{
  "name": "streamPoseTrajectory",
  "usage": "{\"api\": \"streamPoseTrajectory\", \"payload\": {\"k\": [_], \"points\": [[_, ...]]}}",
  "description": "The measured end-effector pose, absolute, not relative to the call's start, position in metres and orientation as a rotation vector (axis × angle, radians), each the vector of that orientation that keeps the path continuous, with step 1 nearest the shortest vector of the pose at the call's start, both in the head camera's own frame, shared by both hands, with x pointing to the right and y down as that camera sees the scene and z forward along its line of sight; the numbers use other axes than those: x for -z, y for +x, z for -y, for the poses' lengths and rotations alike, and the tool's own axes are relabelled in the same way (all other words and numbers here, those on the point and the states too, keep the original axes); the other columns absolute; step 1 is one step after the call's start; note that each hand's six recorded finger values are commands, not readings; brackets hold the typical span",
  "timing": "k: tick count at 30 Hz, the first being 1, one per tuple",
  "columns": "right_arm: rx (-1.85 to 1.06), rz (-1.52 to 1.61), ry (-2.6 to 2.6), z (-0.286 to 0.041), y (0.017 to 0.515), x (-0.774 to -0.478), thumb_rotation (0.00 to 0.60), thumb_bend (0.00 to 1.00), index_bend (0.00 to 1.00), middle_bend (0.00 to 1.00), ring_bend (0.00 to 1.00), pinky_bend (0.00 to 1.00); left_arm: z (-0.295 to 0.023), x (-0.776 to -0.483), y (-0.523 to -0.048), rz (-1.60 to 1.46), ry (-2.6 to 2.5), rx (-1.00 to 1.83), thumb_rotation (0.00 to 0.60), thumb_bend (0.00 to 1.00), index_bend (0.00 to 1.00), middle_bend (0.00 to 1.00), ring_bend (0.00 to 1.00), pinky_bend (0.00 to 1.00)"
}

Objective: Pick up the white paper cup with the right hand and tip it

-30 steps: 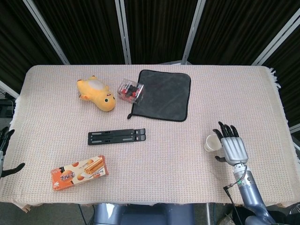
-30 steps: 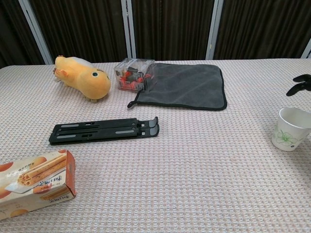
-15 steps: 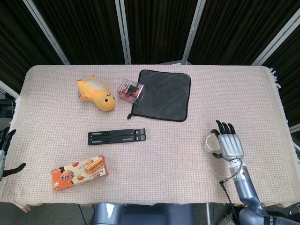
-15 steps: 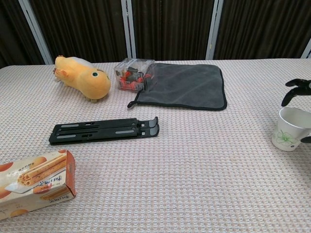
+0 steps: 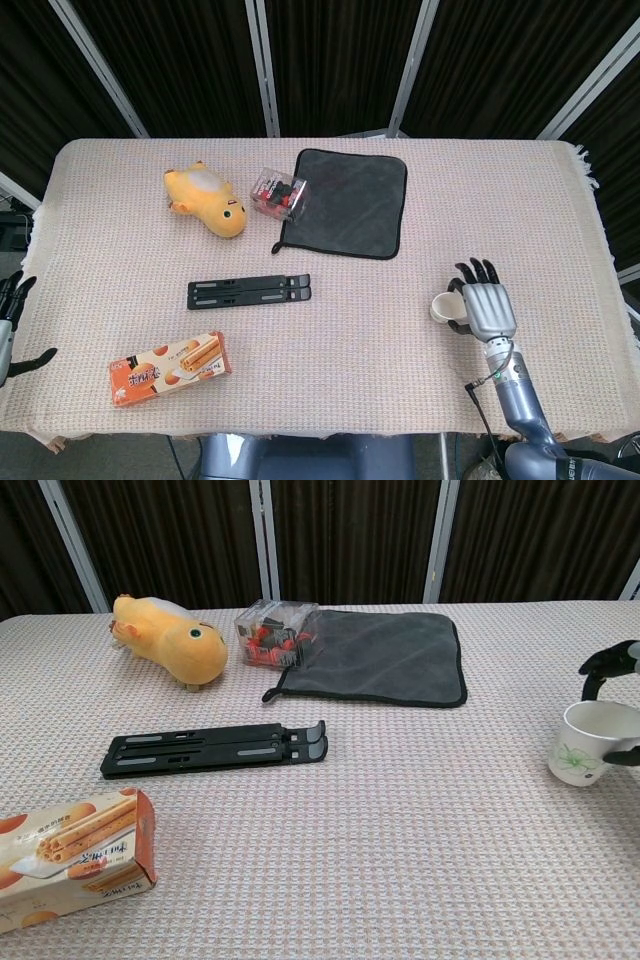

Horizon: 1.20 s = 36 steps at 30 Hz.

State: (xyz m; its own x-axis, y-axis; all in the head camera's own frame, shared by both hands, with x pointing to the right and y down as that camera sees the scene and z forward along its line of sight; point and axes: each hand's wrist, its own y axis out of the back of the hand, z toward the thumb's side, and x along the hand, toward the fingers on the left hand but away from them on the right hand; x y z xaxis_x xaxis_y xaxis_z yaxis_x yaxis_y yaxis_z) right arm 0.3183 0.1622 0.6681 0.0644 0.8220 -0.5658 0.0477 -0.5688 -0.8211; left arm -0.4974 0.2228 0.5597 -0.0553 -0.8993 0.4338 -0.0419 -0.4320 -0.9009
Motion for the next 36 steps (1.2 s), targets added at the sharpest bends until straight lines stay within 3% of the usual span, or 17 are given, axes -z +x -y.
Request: {"api": "streamPoseTrajectory", "payload": {"k": [10,23,27,29,31,34,36], "points": [[-1.432,1.072,-1.903,-0.16,0.294,-0.656,0.6,0.21,0.45,0.18,0.0,0.0,-0.223,-0.557,-0.497,-1.039,-1.519,1.56,0.6,0.0,0.0,0.0,0.0,0.0],[-1.516,1.203,-1.934,-0.163,0.311,-0.696,0.6,0.21,0.45,0.17,0.0,0.0,-0.222,-0.557,-0.497,-1.039,-1.513,1.558,0.6,0.0,0.0,0.0,0.0,0.0],[-1.562,1.176,-1.883,-0.163,0.321,-0.701,0.6,0.21,0.44,0.12,0.0,0.0,-0.222,-0.557,-0.497,-1.041,-1.51,1.558,0.6,0.0,0.0,0.0,0.0,0.0],[-1.59,1.161,-1.852,-0.164,0.325,-0.703,0.6,0.2,0.38,0.06,0.0,0.0,-0.222,-0.557,-0.497,-1.041,-1.508,1.558,0.6,0.0,0.0,0.0,0.0,0.0],[-1.605,1.152,-1.818,-0.163,0.329,-0.703,0.6,0.2,0.26,0.01,0.0,0.0,-0.222,-0.556,-0.496,-1.04,-1.508,1.556,0.6,0.0,0.0,0.0,0.0,0.0],[-1.61,1.141,-1.751,-0.162,0.333,-0.7,0.6,0.19,0.15,0.0,0.0,0.0,-0.222,-0.556,-0.495,-1.039,-1.508,1.555,0.6,0.0,0.0,0.0,0.0,0.0],[-1.609,1.125,-1.709,-0.163,0.334,-0.698,0.6,0.19,0.13,0.0,0.0,0.0,-0.222,-0.556,-0.495,-1.039,-1.509,1.554,0.6,0.0,0.0,0.0,0.0,0.0]]}}
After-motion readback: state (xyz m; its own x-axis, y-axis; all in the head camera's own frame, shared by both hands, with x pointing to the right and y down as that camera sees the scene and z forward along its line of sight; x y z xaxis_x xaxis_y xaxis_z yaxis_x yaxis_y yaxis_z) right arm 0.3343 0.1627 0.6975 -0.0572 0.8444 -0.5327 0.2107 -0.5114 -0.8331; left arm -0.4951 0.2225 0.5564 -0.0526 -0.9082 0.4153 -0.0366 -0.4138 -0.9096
